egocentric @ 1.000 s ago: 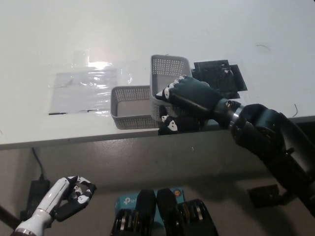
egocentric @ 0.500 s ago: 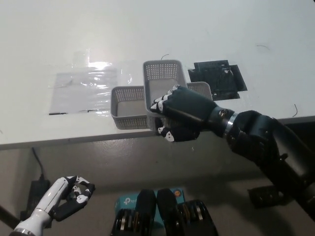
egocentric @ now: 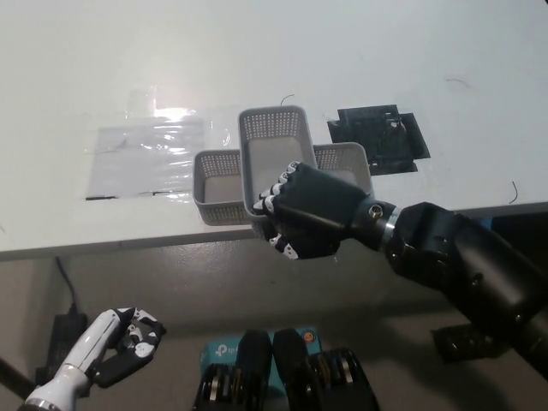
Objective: The robot uses its right hand to pick up the grey box kept on the middle on the desk and place it on top of another box next to it in a right angle
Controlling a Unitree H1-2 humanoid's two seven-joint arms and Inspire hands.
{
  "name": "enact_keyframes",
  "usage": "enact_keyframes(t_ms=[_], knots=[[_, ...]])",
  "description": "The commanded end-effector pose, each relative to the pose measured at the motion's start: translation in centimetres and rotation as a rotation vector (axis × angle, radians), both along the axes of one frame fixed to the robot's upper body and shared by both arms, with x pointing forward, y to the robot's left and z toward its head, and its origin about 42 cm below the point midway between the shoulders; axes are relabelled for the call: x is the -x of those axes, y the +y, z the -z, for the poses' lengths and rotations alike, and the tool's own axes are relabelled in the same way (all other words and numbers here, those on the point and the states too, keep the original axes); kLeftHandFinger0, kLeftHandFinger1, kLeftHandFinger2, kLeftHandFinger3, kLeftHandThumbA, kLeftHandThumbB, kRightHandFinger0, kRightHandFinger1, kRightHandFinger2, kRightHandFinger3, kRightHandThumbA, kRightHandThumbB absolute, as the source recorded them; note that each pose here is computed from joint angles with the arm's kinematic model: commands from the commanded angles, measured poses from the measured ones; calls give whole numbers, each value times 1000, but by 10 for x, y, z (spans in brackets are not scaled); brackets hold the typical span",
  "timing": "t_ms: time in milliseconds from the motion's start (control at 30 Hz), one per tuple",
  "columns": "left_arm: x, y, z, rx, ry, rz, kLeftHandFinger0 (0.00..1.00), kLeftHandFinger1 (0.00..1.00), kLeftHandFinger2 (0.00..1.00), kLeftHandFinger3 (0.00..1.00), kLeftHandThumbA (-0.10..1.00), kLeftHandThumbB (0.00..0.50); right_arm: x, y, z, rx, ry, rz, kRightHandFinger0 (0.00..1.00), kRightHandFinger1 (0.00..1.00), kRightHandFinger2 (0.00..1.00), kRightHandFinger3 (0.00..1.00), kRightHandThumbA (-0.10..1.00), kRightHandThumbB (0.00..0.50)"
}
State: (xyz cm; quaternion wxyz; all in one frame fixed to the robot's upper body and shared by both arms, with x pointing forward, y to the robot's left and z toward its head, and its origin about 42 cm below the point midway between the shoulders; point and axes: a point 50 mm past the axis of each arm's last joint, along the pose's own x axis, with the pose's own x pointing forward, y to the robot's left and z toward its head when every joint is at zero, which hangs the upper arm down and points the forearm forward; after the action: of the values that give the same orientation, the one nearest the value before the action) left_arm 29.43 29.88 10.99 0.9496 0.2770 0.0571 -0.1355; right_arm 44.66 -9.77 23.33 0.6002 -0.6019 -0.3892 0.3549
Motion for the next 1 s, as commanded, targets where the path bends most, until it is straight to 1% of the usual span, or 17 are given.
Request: enact_keyframes(t_ms=[0, 133, 200, 233, 300, 367, 433, 567, 700, 733, 767, 800, 833, 867, 900, 933, 967], knots=[[0, 2, -10, -3, -32, 30, 193, 116, 264, 484, 485, 181, -12, -14, -7, 60, -89, 14, 0, 24, 484, 325, -100, 99], [1, 2, -10, -12, -38, 33, 167, 117, 279, 483, 446, 165, -17, -19, -6, 38, -112, 26, 0, 0, 404, 311, -100, 73], [2, 1, -9, -14, -36, 36, 174, 127, 293, 494, 430, 156, -19, -22, -5, 39, -119, 32, 0, 0, 403, 319, -100, 78], [3, 1, -8, -16, -42, 39, 173, 125, 292, 489, 425, 160, -20, -23, -5, 50, -109, 40, 0, 1, 425, 350, -100, 41], [3, 1, -9, -27, -37, 40, 176, 132, 301, 490, 420, 151, -22, -23, -8, 52, -95, 53, 0, 14, 453, 370, -100, 37], [3, 1, -9, -20, -24, 33, 182, 134, 294, 475, 416, 161, -24, -25, -11, 63, -94, 68, 0, 36, 474, 384, -100, 9], [3, 0, -9, -19, -21, 38, 188, 143, 300, 485, 430, 162, -27, -25, -13, 39, -117, 65, 0, 0, 405, 298, -100, 9], [1, 0, -11, -27, -34, 45, 189, 134, 267, 475, 469, 169, -27, -22, -19, 49, -123, 65, 0, 0, 376, 268, -100, 0], [2, 0, -13, -19, -21, 42, 201, 153, 305, 497, 462, 169, -24, -20, -18, 75, -100, 73, 0, 57, 430, 289, -100, 0], [2, 0, -12, -17, -21, 34, 189, 130, 276, 476, 437, 167, -22, -17, -11, 78, -40, 101, 13, 134, 434, 529, -100, 0], [2, -1, -12, -15, -20, 33, 184, 126, 272, 469, 431, 165, -21, -17, -11, 84, -33, 108, 1, 116, 400, 485, -100, 0], [2, 0, -12, -16, -22, 33, 189, 120, 266, 468, 432, 174, -20, -16, -9, 101, -16, 117, 163, 299, 575, 692, -100, 3], [2, 0, -12, -16, -29, 38, 189, 106, 250, 460, 430, 165, -19, -15, -9, 143, -8, 134, 313, 467, 696, 931, -48, 13], [2, 0, -11, -16, -32, 41, 184, 101, 244, 456, 428, 167, -18, -15, -10, 158, -6, 140, 328, 452, 624, 1000, 22, 1], [2, 1, -11, -9, -22, 36, 197, 104, 261, 450, 440, 178, -18, -16, -10, 170, -47, 132, 510, 652, 780, 1000, 197, 86], [2, 1, -11, -8, -21, 35, 201, 105, 262, 449, 442, 179, -18, -16, -10, 172, -50, 132, 524, 663, 784, 1000, 221, 93], [1, 1, -10, -4, -29, 38, 190, 94, 255, 439, 423, 174, -17, -16, -11, 191, -59, 143, 708, 941, 1000, 1000, 296, 151]])
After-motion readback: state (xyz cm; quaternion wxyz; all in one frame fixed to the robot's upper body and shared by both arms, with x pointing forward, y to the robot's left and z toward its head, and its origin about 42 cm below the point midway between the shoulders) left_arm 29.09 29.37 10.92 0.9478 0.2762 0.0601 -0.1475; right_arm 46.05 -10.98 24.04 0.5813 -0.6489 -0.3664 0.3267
